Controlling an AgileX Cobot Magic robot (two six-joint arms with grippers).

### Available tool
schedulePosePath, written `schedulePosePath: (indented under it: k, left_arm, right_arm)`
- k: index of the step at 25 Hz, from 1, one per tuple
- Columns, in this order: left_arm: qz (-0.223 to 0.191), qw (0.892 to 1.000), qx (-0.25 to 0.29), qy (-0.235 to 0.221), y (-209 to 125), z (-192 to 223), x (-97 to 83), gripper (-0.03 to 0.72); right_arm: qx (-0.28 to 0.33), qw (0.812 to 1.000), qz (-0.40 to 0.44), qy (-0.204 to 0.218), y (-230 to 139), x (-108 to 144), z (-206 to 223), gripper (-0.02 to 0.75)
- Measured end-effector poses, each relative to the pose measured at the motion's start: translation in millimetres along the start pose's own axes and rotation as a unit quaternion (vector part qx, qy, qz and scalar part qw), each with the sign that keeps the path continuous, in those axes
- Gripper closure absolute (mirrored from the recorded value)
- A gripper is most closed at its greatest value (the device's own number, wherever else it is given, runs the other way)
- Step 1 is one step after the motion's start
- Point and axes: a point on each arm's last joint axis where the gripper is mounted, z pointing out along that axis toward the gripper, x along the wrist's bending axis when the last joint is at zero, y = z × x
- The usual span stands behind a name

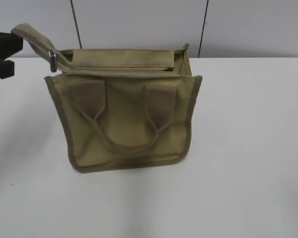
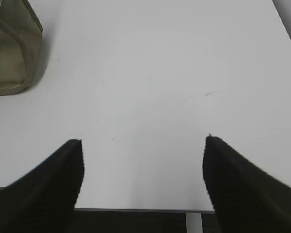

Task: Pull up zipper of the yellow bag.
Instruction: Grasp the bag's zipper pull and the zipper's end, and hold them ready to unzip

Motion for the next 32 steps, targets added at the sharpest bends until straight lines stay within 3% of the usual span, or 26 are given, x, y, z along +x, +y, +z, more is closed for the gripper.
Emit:
schedulePosePath:
  k: [12, 19, 24, 29, 32]
  left_arm:
    - [-0.007, 1.0, -0.001, -0.015, 5.3, 6.5, 0.5, 0.686]
    - [-0.01, 1.0, 0.006, -0.02, 1.3, 10.6, 0.2, 0.686]
    - [-0.011, 1.0, 0.003, -0.022, 1.9, 10.6, -0.2, 0.686]
    - [-0.021, 1.0, -0.001, -0.018, 3.7, 10.8, 0.9, 0.686]
    - [-0.02, 1.0, -0.009, -0.014, 9.5, 11.6, 3.0, 0.686]
  right_arm:
    - [0.021, 1.0, 0.008, 0.009, 9.5, 0.5, 6.7, 0.155]
    - [-0.026, 0.994, 0.075, 0.075, 64.8, 6.3, 41.9, 0.155]
    - [0.013, 0.989, 0.081, 0.125, 98.0, 9.3, 86.6, 0.155]
    - [0.052, 0.986, 0.066, 0.142, 146.2, 6.5, 136.6, 0.155]
    - [0.059, 0.983, 0.037, 0.168, 171.6, 20.1, 160.5, 0.155]
